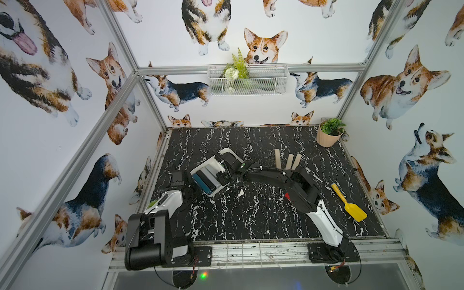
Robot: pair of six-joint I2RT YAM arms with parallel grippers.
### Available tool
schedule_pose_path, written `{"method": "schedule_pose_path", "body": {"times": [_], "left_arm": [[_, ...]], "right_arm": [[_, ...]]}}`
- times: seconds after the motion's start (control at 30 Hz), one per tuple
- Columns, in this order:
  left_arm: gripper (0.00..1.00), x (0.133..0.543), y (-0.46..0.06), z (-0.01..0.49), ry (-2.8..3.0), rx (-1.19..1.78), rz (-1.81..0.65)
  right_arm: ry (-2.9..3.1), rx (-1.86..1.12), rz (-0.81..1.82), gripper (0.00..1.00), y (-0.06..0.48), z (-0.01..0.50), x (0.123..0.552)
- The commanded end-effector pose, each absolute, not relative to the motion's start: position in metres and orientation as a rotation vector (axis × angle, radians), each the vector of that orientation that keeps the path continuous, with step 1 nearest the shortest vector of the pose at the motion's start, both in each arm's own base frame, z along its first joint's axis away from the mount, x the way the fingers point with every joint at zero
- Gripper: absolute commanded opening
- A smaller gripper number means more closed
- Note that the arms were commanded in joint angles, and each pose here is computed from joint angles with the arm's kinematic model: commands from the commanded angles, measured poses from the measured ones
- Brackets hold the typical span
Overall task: Put the pruning pliers into the storage box
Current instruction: Place the pruning pliers in the storage box.
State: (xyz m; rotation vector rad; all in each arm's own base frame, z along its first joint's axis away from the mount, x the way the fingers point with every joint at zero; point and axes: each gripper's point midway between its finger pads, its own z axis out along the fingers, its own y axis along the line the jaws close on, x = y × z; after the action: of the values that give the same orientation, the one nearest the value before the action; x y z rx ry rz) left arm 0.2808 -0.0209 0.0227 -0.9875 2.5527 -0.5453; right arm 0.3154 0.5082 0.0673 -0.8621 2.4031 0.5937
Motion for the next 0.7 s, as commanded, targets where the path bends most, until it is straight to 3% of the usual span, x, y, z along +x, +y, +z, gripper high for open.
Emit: {"method": "schedule_pose_path", "body": {"times": [0.0,0.23,0.37,0.67], "left_arm": [[0.36,0.275,-0.020,0.019,2.573,-1.010,-0.530],[0.36,0.275,-0.020,0.018,2.574,-1.011,-0.530],[0.36,0.275,-0.020,0.019,2.574,-1.008,-0.530],[0.36,0.275,-0.020,0.019,2.574,-1.008,-0.531]], "right_arm": [[2.356,-0.854,0.630,0.45,0.514,0.083,0.317],[2.325,-0.849,0.566,0.44,0.506,0.089,0.326],[2.340,-0.817,0.541,0.26,0.501,0.086,0.337],[2.375,-0.782,0.524,0.01,0.497,0.076,0.354]]}}
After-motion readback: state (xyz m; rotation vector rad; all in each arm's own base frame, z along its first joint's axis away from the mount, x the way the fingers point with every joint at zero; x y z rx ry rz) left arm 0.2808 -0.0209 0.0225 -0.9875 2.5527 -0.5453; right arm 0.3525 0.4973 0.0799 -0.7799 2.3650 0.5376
